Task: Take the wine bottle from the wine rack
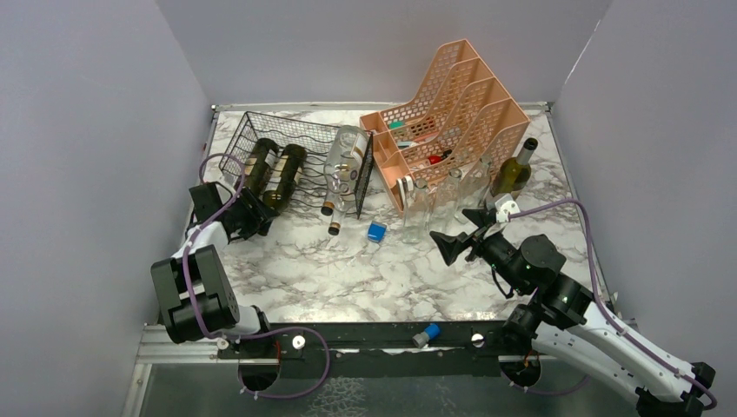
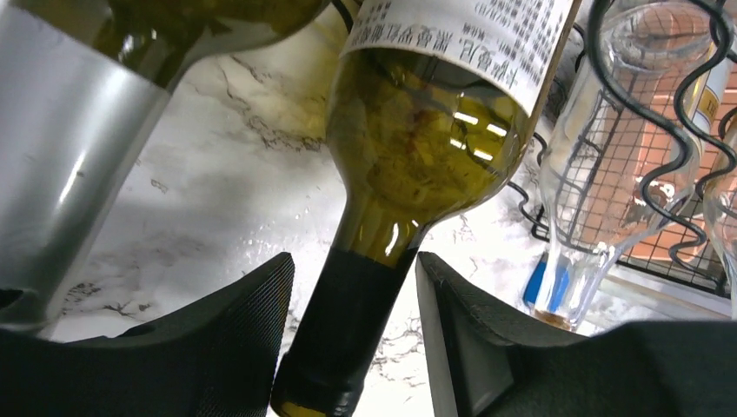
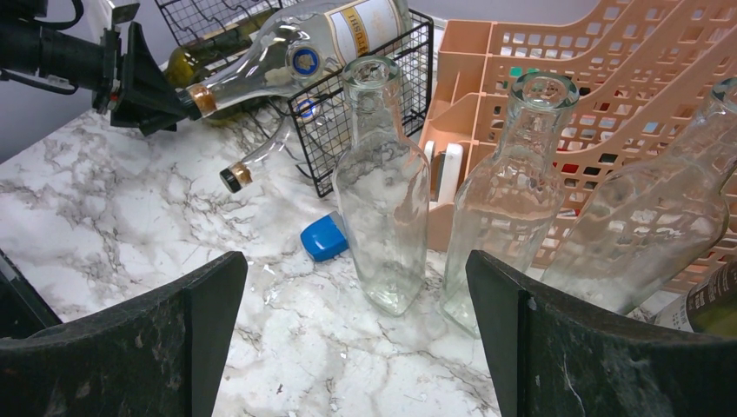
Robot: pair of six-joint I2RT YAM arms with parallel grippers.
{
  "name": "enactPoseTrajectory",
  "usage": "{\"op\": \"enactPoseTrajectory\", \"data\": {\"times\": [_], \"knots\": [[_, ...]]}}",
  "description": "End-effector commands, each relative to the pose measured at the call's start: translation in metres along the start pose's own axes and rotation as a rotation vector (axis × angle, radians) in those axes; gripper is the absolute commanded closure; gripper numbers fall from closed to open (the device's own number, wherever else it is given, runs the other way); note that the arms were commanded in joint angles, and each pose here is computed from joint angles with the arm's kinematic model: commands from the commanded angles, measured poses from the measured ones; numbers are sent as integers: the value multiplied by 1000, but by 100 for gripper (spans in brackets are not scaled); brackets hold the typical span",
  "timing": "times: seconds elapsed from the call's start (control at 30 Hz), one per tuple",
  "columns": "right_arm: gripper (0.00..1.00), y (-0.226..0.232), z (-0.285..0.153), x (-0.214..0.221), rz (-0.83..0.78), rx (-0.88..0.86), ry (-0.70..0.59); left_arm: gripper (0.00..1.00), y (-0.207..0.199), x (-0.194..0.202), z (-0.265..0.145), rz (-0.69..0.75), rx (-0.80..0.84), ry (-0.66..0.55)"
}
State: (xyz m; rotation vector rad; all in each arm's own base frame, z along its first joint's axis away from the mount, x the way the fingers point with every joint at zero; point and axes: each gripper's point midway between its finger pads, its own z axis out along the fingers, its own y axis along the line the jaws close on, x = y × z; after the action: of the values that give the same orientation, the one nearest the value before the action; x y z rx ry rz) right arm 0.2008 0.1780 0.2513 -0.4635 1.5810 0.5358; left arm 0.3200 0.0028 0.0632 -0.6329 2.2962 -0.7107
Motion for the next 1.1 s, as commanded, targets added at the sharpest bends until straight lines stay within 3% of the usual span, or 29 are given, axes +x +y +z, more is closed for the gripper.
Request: {"op": "enactPoseTrajectory", "data": {"times": [0.0,0.17,0.43,0.57,0.73,1.07], "knots": [[0,1,0,-3,6,-10,-19,43,-11,6,-6,-12,94,7],[0,2,1,-2,5,-12,-15,48,-18,9,-8,-81,145,19],[0,1,1,-2,5,-9,-15,58,-10,11,-18,-136,83,11],[0,2,1,-4,5,-10,-23,69,-13,19,-19,-188,100,60],[0,2,3,-3,1,-13,-16,71,-16,26,-25,-232,115,56],[0,3,4,-2,0,-17,-14,73,-5,32,-42,-301,-24,23]]}}
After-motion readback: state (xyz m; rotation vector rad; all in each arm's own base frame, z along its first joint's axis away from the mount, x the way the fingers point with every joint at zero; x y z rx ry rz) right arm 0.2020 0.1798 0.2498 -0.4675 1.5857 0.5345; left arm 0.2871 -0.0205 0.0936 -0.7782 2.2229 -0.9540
